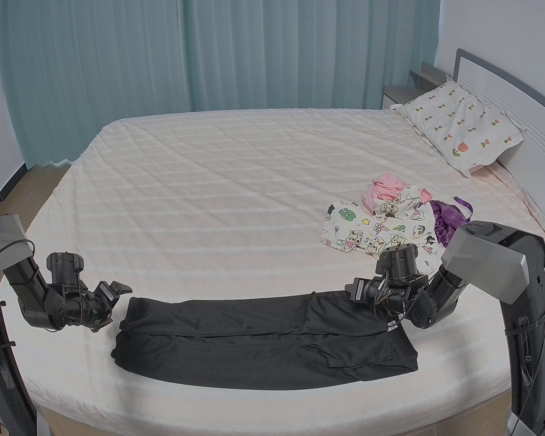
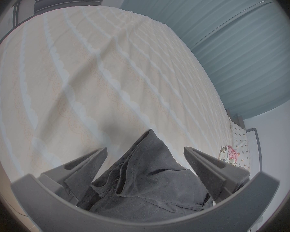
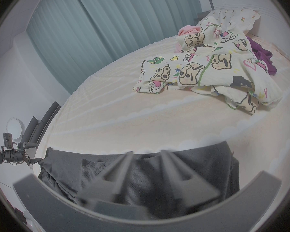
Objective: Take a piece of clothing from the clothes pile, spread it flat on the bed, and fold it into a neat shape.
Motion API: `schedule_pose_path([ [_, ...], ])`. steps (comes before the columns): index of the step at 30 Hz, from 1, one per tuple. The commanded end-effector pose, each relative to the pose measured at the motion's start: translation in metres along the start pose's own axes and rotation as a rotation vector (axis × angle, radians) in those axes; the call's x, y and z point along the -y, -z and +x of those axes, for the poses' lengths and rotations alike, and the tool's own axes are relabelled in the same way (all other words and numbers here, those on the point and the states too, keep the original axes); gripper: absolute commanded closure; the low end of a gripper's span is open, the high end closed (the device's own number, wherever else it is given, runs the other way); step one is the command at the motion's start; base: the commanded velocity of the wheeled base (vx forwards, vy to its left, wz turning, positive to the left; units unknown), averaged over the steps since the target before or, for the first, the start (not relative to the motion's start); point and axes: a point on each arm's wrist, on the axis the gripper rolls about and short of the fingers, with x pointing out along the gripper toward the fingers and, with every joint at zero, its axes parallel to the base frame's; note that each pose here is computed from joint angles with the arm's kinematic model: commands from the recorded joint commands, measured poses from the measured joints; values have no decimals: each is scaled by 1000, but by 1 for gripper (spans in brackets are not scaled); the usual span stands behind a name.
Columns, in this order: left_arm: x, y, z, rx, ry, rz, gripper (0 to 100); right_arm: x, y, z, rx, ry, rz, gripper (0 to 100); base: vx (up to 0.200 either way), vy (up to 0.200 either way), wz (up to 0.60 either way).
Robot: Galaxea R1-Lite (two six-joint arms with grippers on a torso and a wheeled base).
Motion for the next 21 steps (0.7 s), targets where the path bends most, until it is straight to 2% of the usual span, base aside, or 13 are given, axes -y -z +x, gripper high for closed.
schedule_pose_path([
  [1,0,0,0,0,-1,-1,0,2,0,-1,0,4,4,100,0,0,0],
  [12,0,0,0,1,-2,-1,0,17,-11,-7,20,33,39,100,0,0,0],
  [17,0,0,0,1,-2,1,0,16,-9,-7,12,34,34,100,0,0,0],
  [18,0,0,0,1,-2,1,0,16,-8,-6,11,35,34,0,0,0,0],
  [21,0,0,0,1,-2,1,0,16,-8,-5,13,32,33,0,0,0,0],
])
